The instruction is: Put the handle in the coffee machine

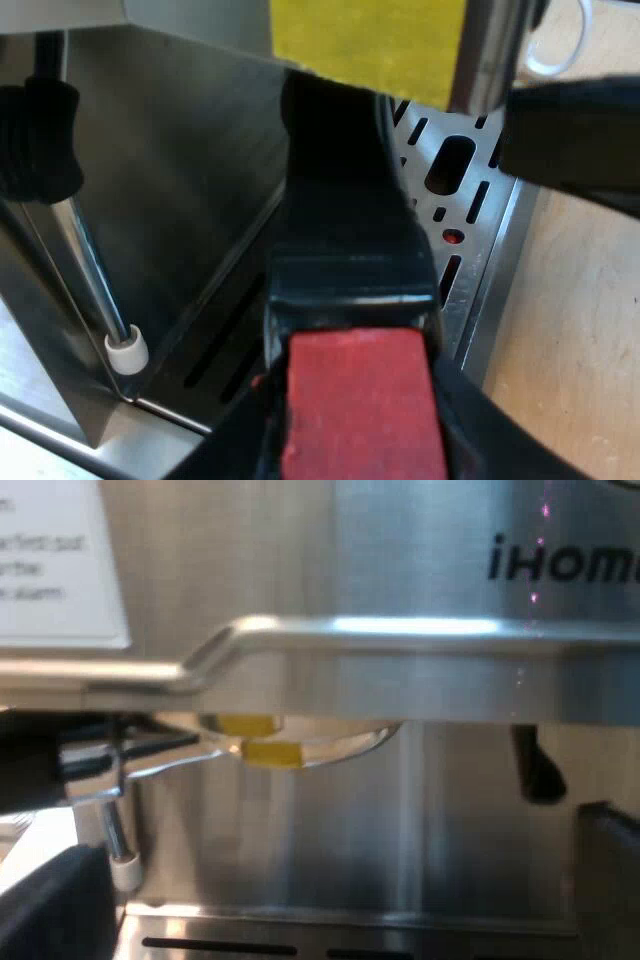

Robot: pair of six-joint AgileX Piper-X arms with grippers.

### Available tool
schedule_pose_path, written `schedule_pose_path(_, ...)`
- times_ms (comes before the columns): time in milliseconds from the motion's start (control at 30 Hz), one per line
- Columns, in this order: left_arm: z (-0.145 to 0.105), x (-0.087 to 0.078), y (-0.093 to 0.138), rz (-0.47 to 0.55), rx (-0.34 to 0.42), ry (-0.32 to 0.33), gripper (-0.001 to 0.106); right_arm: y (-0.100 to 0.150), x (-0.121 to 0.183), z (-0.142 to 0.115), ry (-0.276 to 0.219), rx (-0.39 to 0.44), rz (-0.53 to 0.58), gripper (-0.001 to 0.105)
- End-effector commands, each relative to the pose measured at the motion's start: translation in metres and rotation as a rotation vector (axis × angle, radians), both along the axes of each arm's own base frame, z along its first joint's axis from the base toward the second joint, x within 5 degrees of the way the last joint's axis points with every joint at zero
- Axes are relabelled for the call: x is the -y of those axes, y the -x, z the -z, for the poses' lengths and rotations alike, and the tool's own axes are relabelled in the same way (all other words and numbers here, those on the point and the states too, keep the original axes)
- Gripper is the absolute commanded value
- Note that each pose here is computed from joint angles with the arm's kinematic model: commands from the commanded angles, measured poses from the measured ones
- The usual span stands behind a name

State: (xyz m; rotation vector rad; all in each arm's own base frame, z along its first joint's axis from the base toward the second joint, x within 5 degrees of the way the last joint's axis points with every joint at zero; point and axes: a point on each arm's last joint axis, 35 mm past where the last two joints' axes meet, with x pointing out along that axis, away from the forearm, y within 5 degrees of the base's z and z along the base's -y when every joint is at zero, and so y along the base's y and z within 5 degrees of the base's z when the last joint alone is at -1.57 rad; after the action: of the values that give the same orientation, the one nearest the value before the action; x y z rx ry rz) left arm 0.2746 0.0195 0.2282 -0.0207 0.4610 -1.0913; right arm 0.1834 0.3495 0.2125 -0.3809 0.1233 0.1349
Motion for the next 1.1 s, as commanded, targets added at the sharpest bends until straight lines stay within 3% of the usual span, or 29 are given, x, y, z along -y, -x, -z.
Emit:
schedule_pose_path(33,-0.025,0.002,-0.001,0.087,0.117,0.117,0.0,-0.004,-0.001,-0.004,-0.013,-0.004,-0.033,0.054)
schedule_pose_path(100,-0.025,0.002,-0.001,0.085,0.116,0.115,0.0,-0.003,-0.003,-0.004,-0.02,-0.018,-0.089,0.046)
schedule_pose_path(200,-0.025,0.002,-0.001,0.085,0.116,0.115,0.0,-0.003,-0.006,0.001,-0.019,-0.041,-0.158,0.046)
schedule_pose_path(333,-0.024,0.002,-0.002,0.083,0.116,0.112,0.0,-0.004,-0.01,0.019,0.012,-0.059,-0.16,0.046)
schedule_pose_path(467,-0.023,0.001,-0.003,0.055,0.114,0.07,0.0,-0.005,-0.014,0.036,0.036,-0.086,-0.198,0.046)
schedule_pose_path(633,-0.024,0.002,-0.003,0.066,0.119,0.085,0.0,-0.007,-0.014,0.053,0.083,-0.089,-0.141,0.046)
schedule_pose_path(867,-0.024,0.002,-0.003,0.066,0.119,0.086,0.0,-0.017,-0.007,0.056,0.102,-0.082,-0.069,0.046)
schedule_pose_path(1000,-0.024,0.002,-0.003,0.066,0.119,0.086,0.0,-0.029,-0.002,0.058,0.085,-0.081,-0.046,0.046)
schedule_pose_path(1100,-0.024,0.002,-0.003,0.066,0.119,0.086,0.0,-0.044,0.001,0.06,0.011,-0.064,-0.073,0.046)
